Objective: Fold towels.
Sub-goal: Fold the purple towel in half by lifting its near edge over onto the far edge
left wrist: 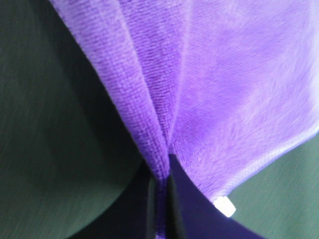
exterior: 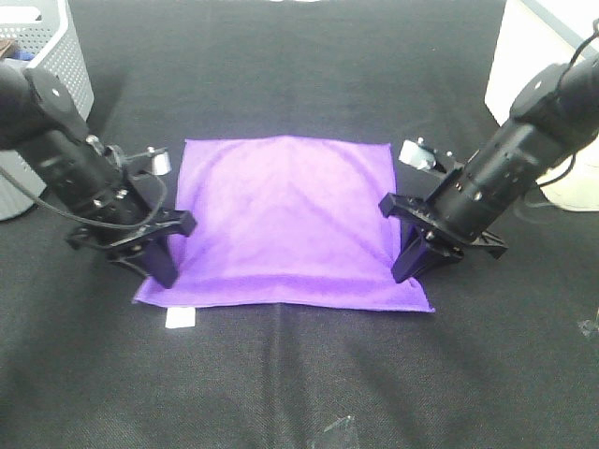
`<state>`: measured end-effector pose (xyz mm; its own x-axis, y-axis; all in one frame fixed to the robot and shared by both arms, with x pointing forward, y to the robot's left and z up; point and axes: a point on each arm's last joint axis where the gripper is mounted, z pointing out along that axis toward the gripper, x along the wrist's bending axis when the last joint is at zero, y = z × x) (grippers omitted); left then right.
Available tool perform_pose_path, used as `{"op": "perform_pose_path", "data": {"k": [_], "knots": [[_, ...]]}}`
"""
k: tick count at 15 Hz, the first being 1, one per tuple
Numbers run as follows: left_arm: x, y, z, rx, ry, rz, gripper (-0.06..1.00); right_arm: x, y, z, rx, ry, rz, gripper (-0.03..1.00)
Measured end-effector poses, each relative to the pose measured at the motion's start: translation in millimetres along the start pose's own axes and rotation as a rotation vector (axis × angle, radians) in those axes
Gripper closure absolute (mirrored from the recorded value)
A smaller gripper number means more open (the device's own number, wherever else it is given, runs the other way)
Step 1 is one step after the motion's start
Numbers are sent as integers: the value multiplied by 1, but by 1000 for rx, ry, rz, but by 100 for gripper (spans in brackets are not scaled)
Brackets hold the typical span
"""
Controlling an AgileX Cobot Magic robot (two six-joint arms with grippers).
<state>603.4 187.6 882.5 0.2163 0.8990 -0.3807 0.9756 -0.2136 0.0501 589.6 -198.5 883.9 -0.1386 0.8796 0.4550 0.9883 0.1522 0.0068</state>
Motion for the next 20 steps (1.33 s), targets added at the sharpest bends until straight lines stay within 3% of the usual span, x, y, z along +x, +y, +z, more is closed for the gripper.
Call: {"op": "perform_pose_path", "data": {"k": [5,14,20], "knots": [[-17,-6,-50,-55,41,22,94,19,-3,-40,-26,-31,-4,96],[-13,82,-48,-318,65,36,94,22,123,-59,-346,-116,-165,96],[-7,130,-39,-459,77,61,94,10,163,-44,-452,-165,-203,96]]}}
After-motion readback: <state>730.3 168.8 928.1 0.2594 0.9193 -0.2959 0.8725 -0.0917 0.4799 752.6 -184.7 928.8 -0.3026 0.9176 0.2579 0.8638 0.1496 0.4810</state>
